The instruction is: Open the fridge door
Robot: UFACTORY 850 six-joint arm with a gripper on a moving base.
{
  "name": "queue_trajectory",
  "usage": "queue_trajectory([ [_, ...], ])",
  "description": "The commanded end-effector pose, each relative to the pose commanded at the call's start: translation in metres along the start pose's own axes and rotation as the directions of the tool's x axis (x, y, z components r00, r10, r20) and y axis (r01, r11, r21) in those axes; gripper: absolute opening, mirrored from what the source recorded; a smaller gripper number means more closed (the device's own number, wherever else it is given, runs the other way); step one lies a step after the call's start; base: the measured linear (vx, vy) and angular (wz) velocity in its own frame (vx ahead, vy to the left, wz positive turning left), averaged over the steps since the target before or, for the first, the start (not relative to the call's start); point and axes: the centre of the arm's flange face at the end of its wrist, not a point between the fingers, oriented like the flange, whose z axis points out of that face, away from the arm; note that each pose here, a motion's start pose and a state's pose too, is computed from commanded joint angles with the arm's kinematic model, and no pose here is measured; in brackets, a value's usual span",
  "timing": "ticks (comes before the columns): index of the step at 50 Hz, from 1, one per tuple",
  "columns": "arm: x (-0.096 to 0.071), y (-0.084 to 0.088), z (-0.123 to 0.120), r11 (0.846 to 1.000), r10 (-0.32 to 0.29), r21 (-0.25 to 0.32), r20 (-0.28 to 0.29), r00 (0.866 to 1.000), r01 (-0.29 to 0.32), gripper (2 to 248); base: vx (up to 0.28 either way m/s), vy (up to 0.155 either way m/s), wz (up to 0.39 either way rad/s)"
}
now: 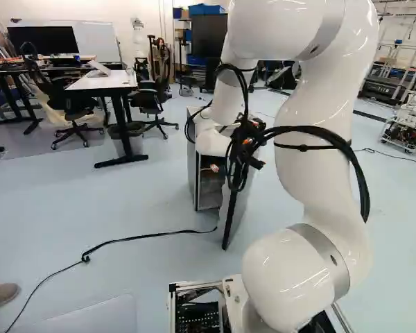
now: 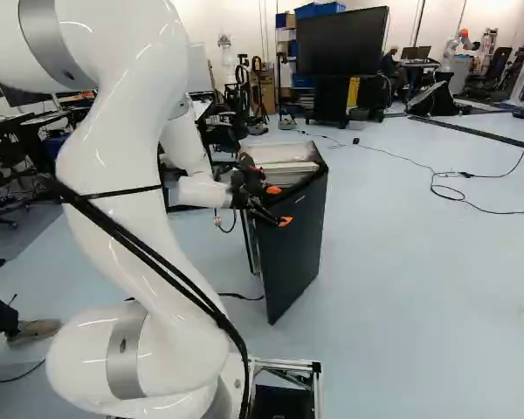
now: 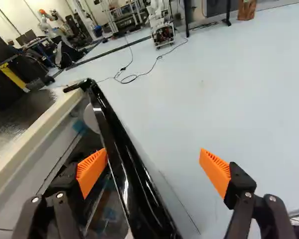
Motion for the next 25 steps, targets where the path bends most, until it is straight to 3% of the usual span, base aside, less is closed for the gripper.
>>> queue_trajectory([
  [25, 0.023, 0.043, 0.012, 0.992, 0.03, -0.124, -0.062, 0.998, -0.037, 247, 0.0, 0.0, 0.0],
])
